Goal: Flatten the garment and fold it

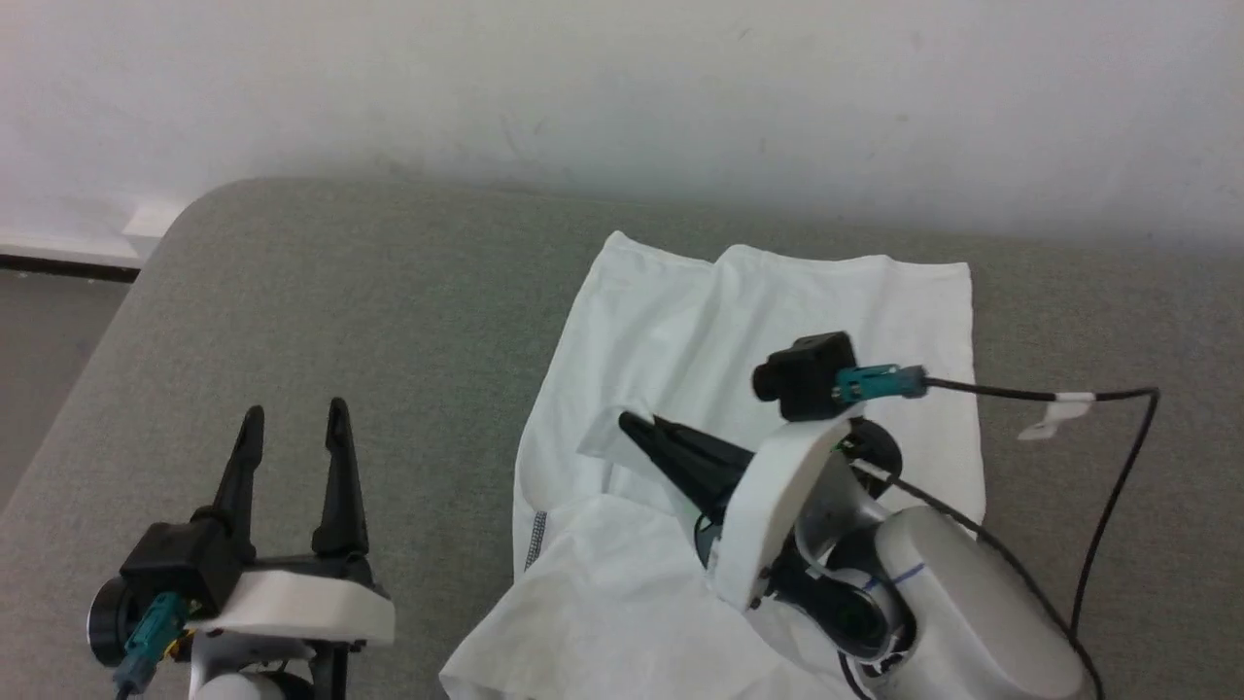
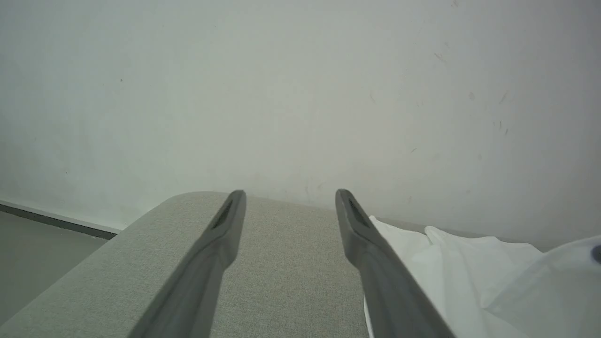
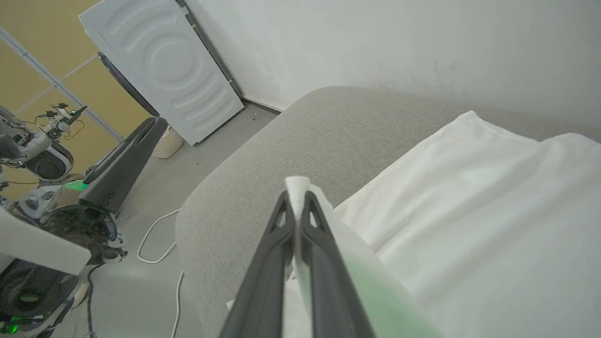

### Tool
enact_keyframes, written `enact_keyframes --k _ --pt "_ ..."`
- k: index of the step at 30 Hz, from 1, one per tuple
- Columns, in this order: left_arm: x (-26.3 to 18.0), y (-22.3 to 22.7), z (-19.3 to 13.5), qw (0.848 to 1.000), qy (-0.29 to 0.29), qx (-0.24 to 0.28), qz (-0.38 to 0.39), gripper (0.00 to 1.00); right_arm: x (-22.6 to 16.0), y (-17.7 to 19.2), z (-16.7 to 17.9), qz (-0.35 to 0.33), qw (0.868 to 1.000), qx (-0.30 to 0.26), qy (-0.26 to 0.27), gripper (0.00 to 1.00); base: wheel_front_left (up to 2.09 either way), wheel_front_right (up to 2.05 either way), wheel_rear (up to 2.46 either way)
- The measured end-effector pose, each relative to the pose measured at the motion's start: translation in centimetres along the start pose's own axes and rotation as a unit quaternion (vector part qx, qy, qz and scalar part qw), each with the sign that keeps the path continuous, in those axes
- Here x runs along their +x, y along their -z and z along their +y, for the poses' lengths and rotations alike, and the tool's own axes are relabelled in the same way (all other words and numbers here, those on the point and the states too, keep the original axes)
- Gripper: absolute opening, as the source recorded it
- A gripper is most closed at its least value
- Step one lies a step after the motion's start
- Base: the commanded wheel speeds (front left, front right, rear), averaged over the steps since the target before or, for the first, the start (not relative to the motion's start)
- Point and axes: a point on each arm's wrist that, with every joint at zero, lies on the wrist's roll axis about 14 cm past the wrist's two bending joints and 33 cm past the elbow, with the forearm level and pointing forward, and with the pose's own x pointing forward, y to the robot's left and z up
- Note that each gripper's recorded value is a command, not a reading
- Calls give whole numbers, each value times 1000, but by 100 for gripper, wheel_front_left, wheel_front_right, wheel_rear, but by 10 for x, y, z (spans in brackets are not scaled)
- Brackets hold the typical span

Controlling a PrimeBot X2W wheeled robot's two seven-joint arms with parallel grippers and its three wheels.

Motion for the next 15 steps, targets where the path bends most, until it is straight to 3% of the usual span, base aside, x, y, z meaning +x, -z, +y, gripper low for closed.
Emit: enact_keyframes --k 7,9,12,13,14,15 --pt "4 18 1 1000 -8 -5 23 100 26 86 2 113 993 -17 -20 1 0 0 0" --pt "5 23 3 1000 -12 -2 29 100 27 110 6 142 989 -24 -31 28 0 0 0" --pt "4 29 6 999 -17 1 37 100 25 136 19 171 984 -18 -55 50 0 0 0" --pt "4 32 7 999 -19 2 40 100 25 139 22 169 984 -17 -61 85 0 0 0" --pt "4 33 8 999 -20 3 42 100 27 137 24 160 985 -18 -65 100 0 0 0" --pt "4 34 8 999 -20 3 44 100 28 133 26 149 986 -19 -69 100 0 0 0"
